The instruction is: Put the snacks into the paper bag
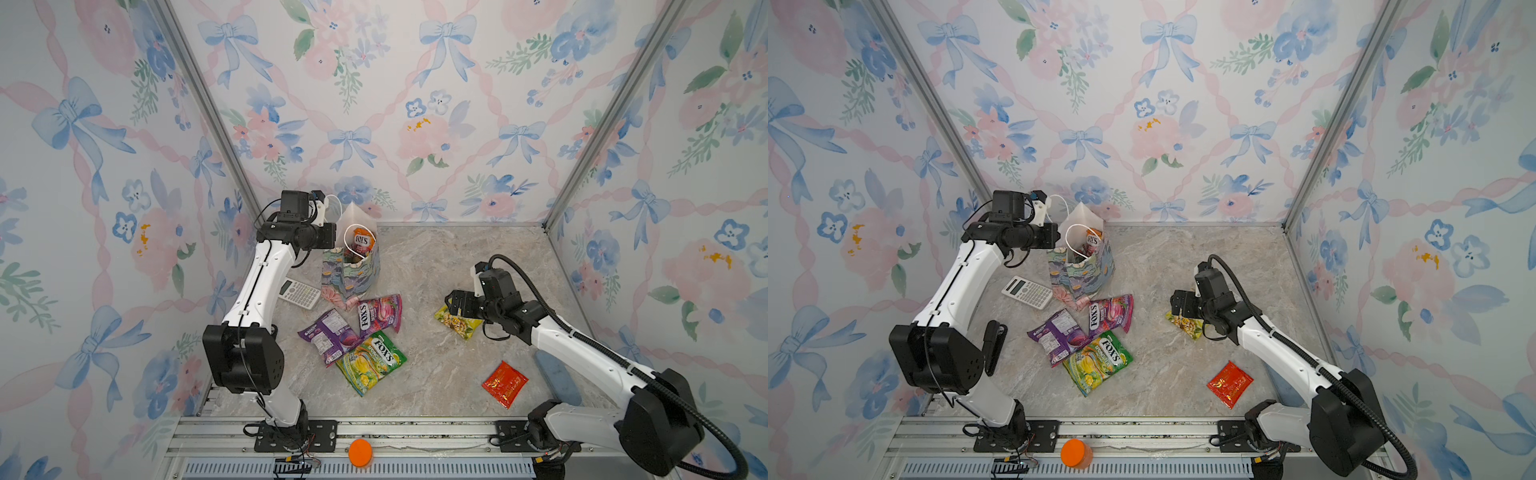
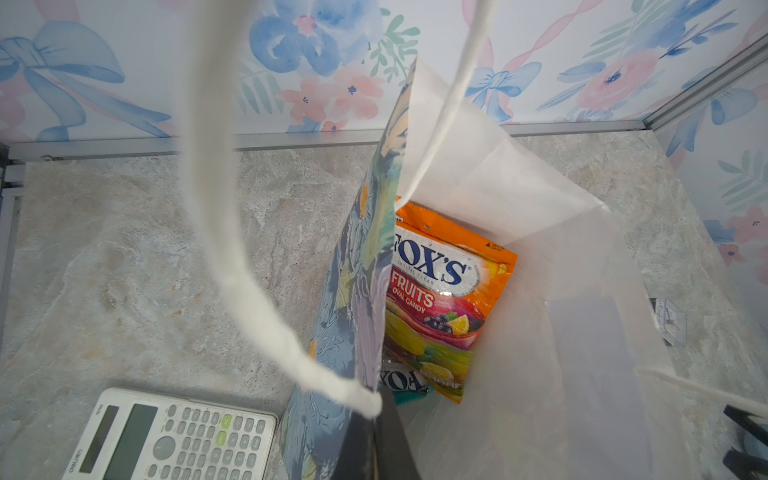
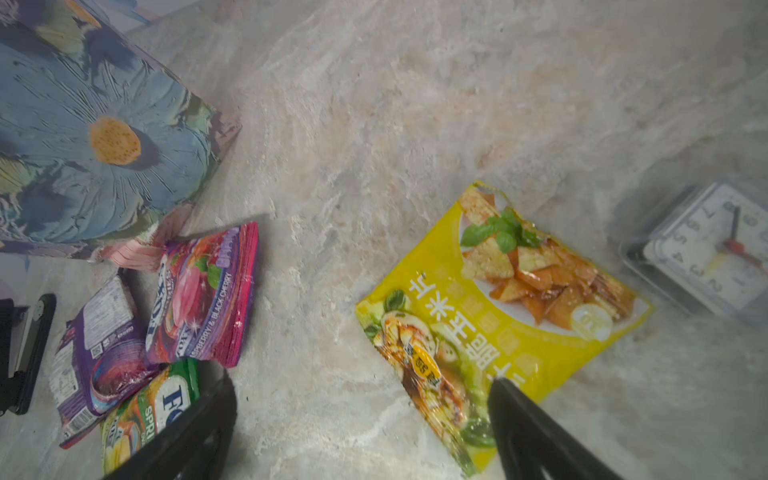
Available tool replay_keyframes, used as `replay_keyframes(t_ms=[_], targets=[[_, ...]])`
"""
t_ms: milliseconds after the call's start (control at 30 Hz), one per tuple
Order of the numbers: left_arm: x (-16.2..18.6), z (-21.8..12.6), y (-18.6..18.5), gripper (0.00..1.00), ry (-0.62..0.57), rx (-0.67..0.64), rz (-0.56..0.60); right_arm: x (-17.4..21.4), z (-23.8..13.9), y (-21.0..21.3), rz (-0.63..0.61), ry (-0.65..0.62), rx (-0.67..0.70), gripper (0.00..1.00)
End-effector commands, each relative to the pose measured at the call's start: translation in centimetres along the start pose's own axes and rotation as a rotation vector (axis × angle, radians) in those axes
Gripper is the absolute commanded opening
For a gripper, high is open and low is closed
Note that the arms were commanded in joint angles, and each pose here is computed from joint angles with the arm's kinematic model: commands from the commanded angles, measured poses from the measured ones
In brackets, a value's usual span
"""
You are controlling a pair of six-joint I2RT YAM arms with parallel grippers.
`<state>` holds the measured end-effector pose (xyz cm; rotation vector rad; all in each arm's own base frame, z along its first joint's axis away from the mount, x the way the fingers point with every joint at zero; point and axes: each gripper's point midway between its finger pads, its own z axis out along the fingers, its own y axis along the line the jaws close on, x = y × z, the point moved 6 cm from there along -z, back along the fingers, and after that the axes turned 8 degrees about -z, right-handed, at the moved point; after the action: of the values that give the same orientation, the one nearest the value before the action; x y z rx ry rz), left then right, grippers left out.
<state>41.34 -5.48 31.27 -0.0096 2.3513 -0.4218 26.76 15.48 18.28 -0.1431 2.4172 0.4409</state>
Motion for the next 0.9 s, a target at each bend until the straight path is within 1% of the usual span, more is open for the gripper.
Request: replay_keyframes(t_ms=[0,100,267,367,533,867], targets=[[0.7,0.4,0.5,0.0,0.029,-0.016,-0.021,2.3,-0.3,-0.2,0.087,0.025,0.009,0.97],[0.6,0.4,0.5,0.0,0.027,-0.017,-0.021,3.8,-0.1,-1.3,0.128,0.043,0.037,0.97],[0.6,0.2,0.4,0.0,0.022,-0.013,-0.02,5.1,0.1,-3.2,0.171,0.046,0.094,0.96],[0.6,0.2,0.4,0.0,0.024,-0.011,-0.02,5.8,0.6,-4.7,0.221,0.057,0.101,0.97],[0.6,0.3,0.4,0.0,0.025,-0.012,-0.021,6.0,1.3,-6.2,0.262,0.059,0.106,1.0],[0.7,0.4,0.5,0.0,0.029,-0.012,-0.021,5.5,3.3,-7.8,0.319,0.063,0.094,0.83]])
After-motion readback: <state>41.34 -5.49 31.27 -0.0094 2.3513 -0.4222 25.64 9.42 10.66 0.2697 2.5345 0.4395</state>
